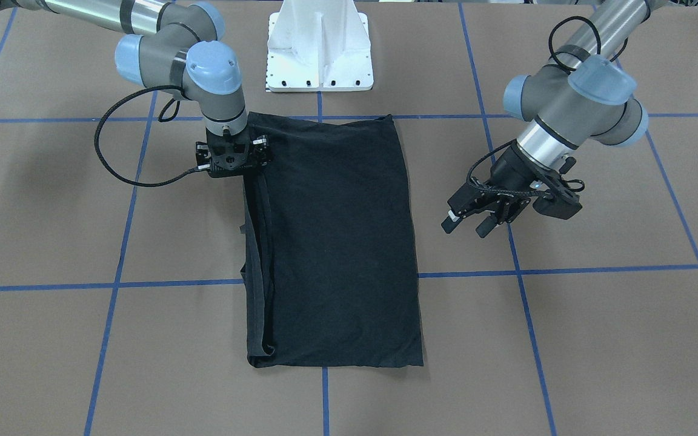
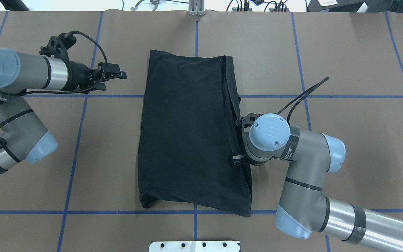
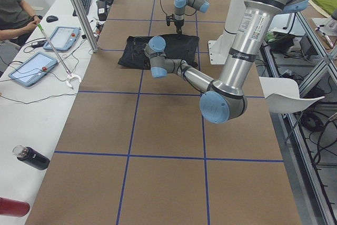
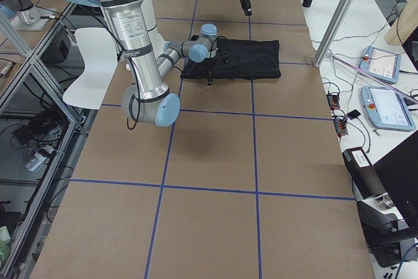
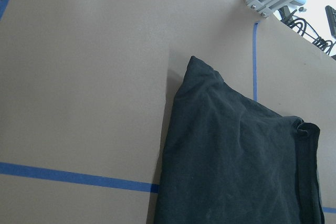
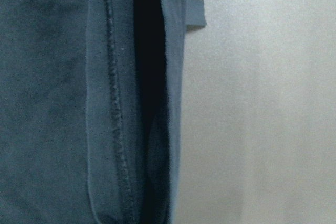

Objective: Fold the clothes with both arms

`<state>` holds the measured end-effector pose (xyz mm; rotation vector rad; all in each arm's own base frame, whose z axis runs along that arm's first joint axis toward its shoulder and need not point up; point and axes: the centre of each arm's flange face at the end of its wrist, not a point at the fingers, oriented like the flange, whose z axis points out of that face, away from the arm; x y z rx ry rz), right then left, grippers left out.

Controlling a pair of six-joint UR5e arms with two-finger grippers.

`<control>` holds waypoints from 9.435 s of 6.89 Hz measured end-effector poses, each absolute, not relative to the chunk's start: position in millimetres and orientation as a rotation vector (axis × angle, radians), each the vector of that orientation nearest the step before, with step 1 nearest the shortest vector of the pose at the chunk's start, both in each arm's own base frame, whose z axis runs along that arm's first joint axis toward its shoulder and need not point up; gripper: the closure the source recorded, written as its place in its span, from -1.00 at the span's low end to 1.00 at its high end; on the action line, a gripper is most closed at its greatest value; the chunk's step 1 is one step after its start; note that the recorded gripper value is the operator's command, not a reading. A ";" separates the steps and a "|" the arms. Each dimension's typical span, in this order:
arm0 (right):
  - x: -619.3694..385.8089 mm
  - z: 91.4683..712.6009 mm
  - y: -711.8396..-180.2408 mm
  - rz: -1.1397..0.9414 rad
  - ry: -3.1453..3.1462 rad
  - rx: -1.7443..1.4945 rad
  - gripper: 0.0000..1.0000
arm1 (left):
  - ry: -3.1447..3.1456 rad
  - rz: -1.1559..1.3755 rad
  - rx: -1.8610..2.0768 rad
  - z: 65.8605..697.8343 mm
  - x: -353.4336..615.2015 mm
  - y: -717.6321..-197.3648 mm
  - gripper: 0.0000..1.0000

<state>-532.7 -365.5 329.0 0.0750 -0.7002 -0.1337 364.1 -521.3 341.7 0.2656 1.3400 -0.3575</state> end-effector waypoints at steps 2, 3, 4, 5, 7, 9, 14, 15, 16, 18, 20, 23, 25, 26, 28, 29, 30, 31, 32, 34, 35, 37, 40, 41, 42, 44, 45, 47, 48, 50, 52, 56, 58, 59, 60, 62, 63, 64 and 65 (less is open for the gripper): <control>-522.3 342.4 -373.6 -0.146 -0.683 0.083 -1.00 | 1.341 -0.358 0.265 341.2 364.7 -521.5 -1.00; -516.4 347.8 -378.8 -0.150 -0.677 0.086 -1.00 | 1.341 -0.358 0.265 341.1 364.8 -521.5 -1.00; -509.8 353.5 -383.9 -0.157 -0.670 0.089 -1.00 | 1.341 -0.358 0.265 341.0 364.9 -521.5 -1.00; -503.3 357.0 -388.9 -0.160 -0.667 0.094 -1.00 | 1.341 -0.358 0.265 341.0 364.9 -521.5 -1.00; -496.6 343.6 -397.9 -0.157 -0.692 0.107 -1.00 | 1.340 -0.359 0.264 341.7 365.2 -521.8 -1.00; -497.3 306.5 -411.8 -0.148 -0.740 0.145 -1.00 | 1.335 -0.359 0.261 344.7 366.1 -522.7 -1.00; -531.3 291.4 -441.1 -0.139 -0.705 0.175 -1.00 | 1.332 -0.359 0.257 347.3 366.6 -524.0 -1.00; -533.9 299.4 -437.9 -0.145 -0.694 0.163 -1.00 | 1.333 -0.356 0.254 346.3 366.9 -523.7 -1.00; -535.2 307.9 -434.1 -0.150 -0.685 0.150 -1.00 | 1.335 -0.352 0.250 345.8 367.1 -523.3 -1.00; -532.4 316.6 -434.7 -0.159 -0.676 0.145 -1.00 | 1.337 -0.350 0.247 345.0 367.1 -522.9 -1.00; -515.7 327.7 -450.9 -0.179 -0.659 0.159 -1.00 | 1.337 -0.350 0.246 344.8 367.3 -522.9 -1.00; -488.3 354.2 -463.0 -0.193 -0.648 0.138 -1.00 | 1.335 -0.350 0.244 345.8 368.4 -523.1 -1.00; -474.8 330.3 -468.6 -0.186 -0.694 0.159 -1.00 | 1.333 -0.351 0.245 347.0 367.9 -523.5 -1.00; -474.6 309.6 -475.8 -0.183 -0.721 0.176 -1.00 | 1.333 -0.351 0.245 347.2 368.0 -523.6 -1.00; -493.2 278.2 -495.1 -0.174 -0.727 0.211 -1.00 | 1.333 -0.351 0.245 347.5 367.9 -523.6 -1.00; -504.0 270.2 -505.3 -0.169 -0.723 0.229 -1.00 | 1.333 -0.351 0.244 347.8 367.8 -523.5 -1.00; -513.5 272.4 -512.1 -0.167 -0.725 0.241 -1.00 | 1.333 -0.350 0.244 347.9 367.8 -523.4 -1.00; -521.0 278.7 -515.3 -0.168 -0.728 0.245 -1.00 | 1.333 -0.350 0.243 347.9 367.9 -523.4 -1.00; -526.0 284.1 -516.1 -0.172 -0.728 0.244 -1.00 | 1.332 -0.350 0.243 348.3 367.9 -523.4 -1.00; -532.3 293.4 -516.5 -0.176 -0.717 0.234 -1.00 | 1.333 -0.350 0.243 348.4 368.0 -523.6 -1.00; -534.8 296.3 -515.7 -0.178 -0.714 0.230 -1.00 | 1.333 -0.350 0.243 348.2 368.1 -523.6 -1.00; -540.0 301.7 -512.8 -0.184 -0.707 0.222 -1.00 | 1.330 -0.351 0.241 349.8 368.5 -524.0 -1.00; -541.7 310.8 -511.3 -0.189 -0.707 0.224 -1.00 | 1.326 -0.354 0.240 353.0 369.6 -525.5 -1.00; -539.8 312.5 -512.9 -0.188 -0.706 0.224 -1.00 | 1.325 -0.354 0.240 353.1 369.8 -525.7 -1.00; -535.1 315.3 -516.7 -0.186 -0.704 0.224 -1.00 | 1.325 -0.354 0.240 353.3 370.0 -525.9 -1.00; -522.1 323.9 -524.2 -0.185 -0.699 0.223 -1.00 | 1.324 -0.355 0.239 354.0 370.4 -526.1 -1.00; -516.1 328.9 -527.4 -0.188 -0.695 0.221 -1.00 | 1.324 -0.354 0.238 354.1 370.7 -525.9 -1.00; -506.2 340.9 -531.4 -0.196 -0.687 0.215 -1.00 | 1.325 -0.354 0.238 353.3 371.2 -525.9 -1.00; -501.4 346.1 -532.2 -0.199 -0.682 0.215 -1.00 | 1.326 -0.354 0.238 352.5 371.5 -526.1 -1.00; -486.4 337.4 -534.7 -0.196 -0.709 0.215 -1.00 | 1.328 -0.353 0.240 350.1 372.1 -526.7 -1.00; -473.6 316.4 -541.7 -0.190 -0.751 0.227 -1.00 | 1.330 -0.352 0.242 348.0 373.0 -527.7 -1.00; -483.0 273.3 -562.9 -0.171 -0.785 0.267 -1.00 | 1.373 -0.348 0.288 317.0 359.8 -534.6 -1.00; -506.6 295.8 -580.3 -0.174 -0.786 0.266 -1.00 | 1.398 -0.342 0.312 303.2 350.6 -529.7 -1.00; -518.8 305.6 -587.2 -0.178 -0.785 0.264 -1.00 | 1.405 -0.340 0.317 299.6 348.6 -528.4 -1.00; -527.4 308.0 -589.0 -0.184 -0.786 0.261 -1.00 | 1.409 -0.338 0.321 296.8 347.3 -527.5 -1.00; -538.2 310.7 -586.4 -0.194 -0.783 0.253 -1.00 | 1.418 -0.334 0.327 291.9 345.7 -525.8 -1.00; -540.5 315.3 -585.7 -0.196 -0.777 0.247 -1.00 | 1.422 -0.333 0.330 289.2 345.3 -525.5 -1.00; -540.2 320.0 -586.6 -0.194 -0.771 0.242 -1.00 | 1.423 -0.332 0.330 288.2 345.0 -525.2 -1.00; -535.6 323.8 -590.7 -0.191 -0.765 0.240 -1.00 | 1.423 -0.332 0.331 288.0 344.8 -524.9 -1.00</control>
